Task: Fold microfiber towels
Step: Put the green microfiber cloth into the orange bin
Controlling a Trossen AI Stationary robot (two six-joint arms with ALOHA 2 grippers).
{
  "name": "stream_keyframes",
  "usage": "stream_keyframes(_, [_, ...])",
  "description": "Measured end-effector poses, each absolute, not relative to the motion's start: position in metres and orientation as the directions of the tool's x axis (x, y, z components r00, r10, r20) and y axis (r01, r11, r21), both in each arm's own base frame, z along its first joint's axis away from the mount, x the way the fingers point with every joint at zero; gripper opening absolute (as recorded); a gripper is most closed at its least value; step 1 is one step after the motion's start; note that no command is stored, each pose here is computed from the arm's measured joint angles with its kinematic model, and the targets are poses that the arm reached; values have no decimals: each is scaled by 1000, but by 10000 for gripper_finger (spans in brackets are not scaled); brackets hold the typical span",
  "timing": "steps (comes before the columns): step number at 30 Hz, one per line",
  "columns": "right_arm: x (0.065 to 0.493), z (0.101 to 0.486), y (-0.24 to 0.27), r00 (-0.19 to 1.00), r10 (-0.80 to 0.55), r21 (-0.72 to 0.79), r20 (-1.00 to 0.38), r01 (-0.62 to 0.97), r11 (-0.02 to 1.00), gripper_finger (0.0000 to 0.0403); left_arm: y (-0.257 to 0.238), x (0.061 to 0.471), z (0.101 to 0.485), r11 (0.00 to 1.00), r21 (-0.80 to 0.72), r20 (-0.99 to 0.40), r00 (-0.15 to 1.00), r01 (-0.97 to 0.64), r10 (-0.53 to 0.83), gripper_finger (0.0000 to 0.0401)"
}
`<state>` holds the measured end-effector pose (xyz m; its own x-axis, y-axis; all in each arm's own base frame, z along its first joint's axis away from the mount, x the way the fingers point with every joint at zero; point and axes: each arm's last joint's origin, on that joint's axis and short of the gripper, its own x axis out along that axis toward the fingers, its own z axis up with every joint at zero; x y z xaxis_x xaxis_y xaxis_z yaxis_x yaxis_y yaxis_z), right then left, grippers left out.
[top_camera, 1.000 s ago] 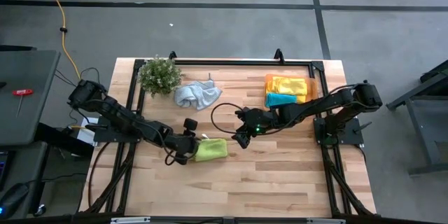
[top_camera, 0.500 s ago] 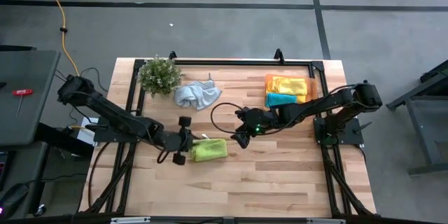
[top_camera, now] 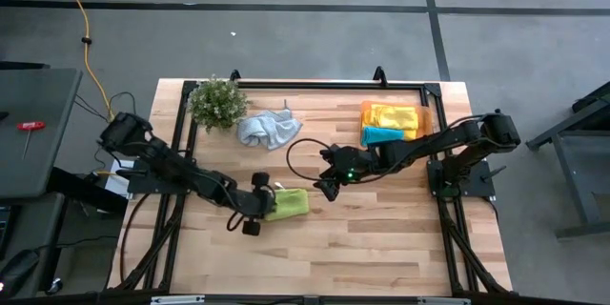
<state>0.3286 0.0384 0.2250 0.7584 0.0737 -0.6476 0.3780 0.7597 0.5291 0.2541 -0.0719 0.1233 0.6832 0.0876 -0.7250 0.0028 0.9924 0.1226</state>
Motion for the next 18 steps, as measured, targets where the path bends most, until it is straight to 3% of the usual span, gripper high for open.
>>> stream_keyframes(6, [329,226,39,763,92,544,-640,365,756,206,-63,251,114,950,302,-728,625,-76,281,74])
stream_keyframes(18, [354,194,31,761,194,600,-620,300,742,206,-59,251,116,906,393,-674,620,-158,401,74])
